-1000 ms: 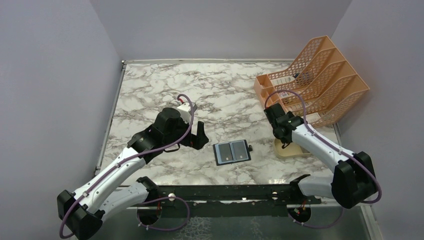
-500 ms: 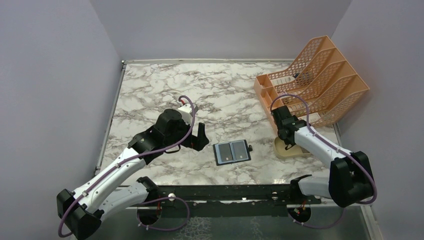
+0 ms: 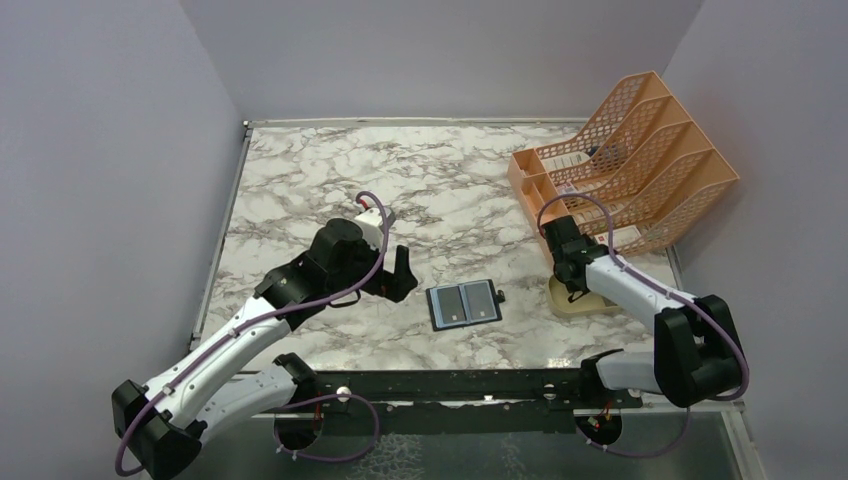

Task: Put the credit cards into the card holder
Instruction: Pick up the credit card from the storage box, then insert the credit card into the card holder.

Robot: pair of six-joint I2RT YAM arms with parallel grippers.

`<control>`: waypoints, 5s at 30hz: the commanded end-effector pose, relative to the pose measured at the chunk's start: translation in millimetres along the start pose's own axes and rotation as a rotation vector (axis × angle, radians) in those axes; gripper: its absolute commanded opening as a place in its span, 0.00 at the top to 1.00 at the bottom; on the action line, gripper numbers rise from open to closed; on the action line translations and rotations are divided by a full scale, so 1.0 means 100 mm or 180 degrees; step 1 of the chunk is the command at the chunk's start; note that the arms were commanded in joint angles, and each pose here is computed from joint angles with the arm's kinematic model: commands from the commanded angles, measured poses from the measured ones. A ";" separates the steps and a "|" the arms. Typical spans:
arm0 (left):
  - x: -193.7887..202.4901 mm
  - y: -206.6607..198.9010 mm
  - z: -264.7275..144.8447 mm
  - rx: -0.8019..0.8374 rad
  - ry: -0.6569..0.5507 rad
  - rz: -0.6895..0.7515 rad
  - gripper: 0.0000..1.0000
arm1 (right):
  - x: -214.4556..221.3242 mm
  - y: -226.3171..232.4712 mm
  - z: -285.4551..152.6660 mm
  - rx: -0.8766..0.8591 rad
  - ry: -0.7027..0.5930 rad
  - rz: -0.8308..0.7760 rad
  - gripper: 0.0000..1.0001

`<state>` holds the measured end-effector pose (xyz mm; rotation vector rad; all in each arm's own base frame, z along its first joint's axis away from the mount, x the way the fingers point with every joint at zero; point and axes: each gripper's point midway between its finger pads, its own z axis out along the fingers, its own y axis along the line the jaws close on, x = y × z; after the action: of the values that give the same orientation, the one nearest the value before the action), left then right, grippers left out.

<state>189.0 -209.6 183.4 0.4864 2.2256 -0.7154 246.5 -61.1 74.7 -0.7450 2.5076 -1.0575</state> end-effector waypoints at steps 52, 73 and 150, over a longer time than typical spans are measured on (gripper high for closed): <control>-0.05 -0.01 -0.14 -0.0004 -0.0188 0.0074 0.02 | -1.12 -0.21 -1.10 -0.1693 -0.1225 0.1197 0.99; -0.22 -0.49 -0.14 0.0718 -0.0423 -0.0995 0.23 | -1.67 0.18 -2.31 -0.3573 -0.3063 0.1910 0.99; 0.18 -0.54 0.65 0.1063 0.0018 -0.1564 1.00 | -1.56 0.50 -2.36 -0.4264 -0.2794 0.3073 0.99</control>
<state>175.1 -301.2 179.2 0.0790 2.1480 -1.5488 232.4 207.0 249.6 -0.0673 1.8149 1.3298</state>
